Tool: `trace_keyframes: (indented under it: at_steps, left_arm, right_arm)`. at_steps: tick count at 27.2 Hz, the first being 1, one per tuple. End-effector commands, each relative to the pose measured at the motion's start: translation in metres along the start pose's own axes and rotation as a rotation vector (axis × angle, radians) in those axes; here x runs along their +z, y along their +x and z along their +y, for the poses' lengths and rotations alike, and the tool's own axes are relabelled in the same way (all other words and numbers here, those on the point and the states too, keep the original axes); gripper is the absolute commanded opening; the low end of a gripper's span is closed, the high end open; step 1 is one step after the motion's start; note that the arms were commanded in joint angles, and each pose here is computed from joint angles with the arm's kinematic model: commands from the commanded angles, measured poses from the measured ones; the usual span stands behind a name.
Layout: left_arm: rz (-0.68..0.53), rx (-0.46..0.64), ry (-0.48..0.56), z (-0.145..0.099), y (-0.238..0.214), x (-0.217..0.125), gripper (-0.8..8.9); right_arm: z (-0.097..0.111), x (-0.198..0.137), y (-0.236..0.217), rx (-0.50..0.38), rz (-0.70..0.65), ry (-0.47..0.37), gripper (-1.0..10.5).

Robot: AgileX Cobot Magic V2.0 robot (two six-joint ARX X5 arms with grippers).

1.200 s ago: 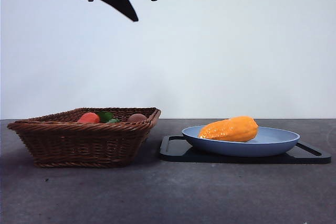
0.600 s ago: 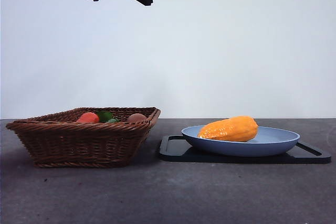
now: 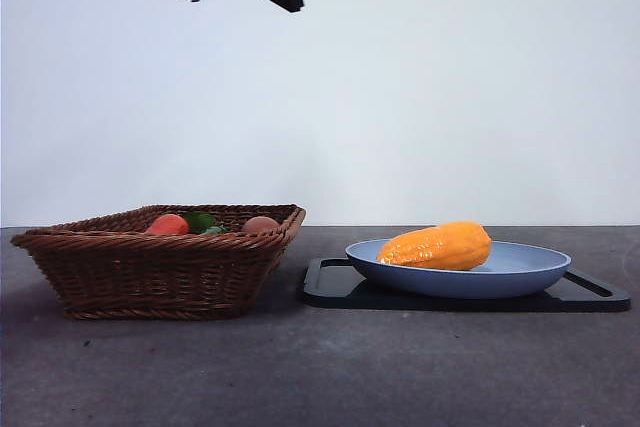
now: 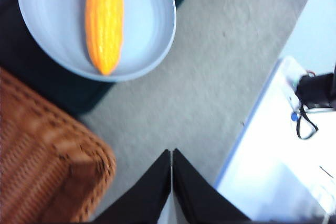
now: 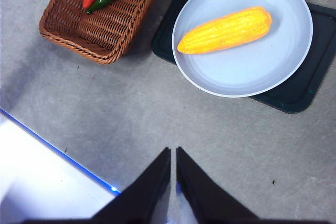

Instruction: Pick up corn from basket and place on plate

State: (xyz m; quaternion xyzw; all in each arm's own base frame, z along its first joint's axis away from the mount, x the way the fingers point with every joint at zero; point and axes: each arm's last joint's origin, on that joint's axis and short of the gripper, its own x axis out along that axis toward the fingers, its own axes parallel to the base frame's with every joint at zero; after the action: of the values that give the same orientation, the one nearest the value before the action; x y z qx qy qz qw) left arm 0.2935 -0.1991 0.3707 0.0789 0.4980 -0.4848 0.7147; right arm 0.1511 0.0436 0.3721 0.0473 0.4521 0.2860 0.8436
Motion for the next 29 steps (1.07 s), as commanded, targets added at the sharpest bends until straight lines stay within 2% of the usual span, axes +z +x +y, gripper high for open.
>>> trace_keyframes:
  at_steps: [1, 5, 9, 13, 18, 21, 29]
  left_arm:
    - [-0.079, 0.003, 0.076, -0.005, -0.002, 0.011, 0.08]
    - [-0.161, 0.039, 0.104, 0.0, -0.011, 0.017, 0.08]
    - [-0.229, 0.077, 0.202, -0.001, -0.028, 0.017, 0.08]
    - [-0.385, 0.151, 0.344, -0.007, -0.057, 0.02, 0.08]
    - [-0.559, 0.26, 0.393, -0.007, -0.099, 0.008, 0.08]
    - [-0.629, 0.332, 0.375, -0.004, -0.121, -0.016, 0.08]
    - [-0.755, 0.553, 0.271, -0.001, -0.15, -0.113, 0.08]
  right_arm:
    - [0.001, 0.004, -0.002, 0.002, -0.015, 0.001, 0.0]
    - [0.001, 0.004, -0.002, 0.002, -0.015, 0.001, 0.0]
    - [0.001, 0.004, -0.002, 0.002, -0.018, 0.0, 0.0]
    - [0.001, 0.004, -0.002, 0.002, -0.019, -0.001, 0.0]
    - [0.001, 0.004, -0.001, 0.002, -0.018, 0.0, 0.0]
    - [0.001, 0.004, -0.001, 0.002, -0.018, 0.0, 0.0]
    - [0.001, 0.004, -0.001, 0.002, -0.018, 0.0, 0.0]
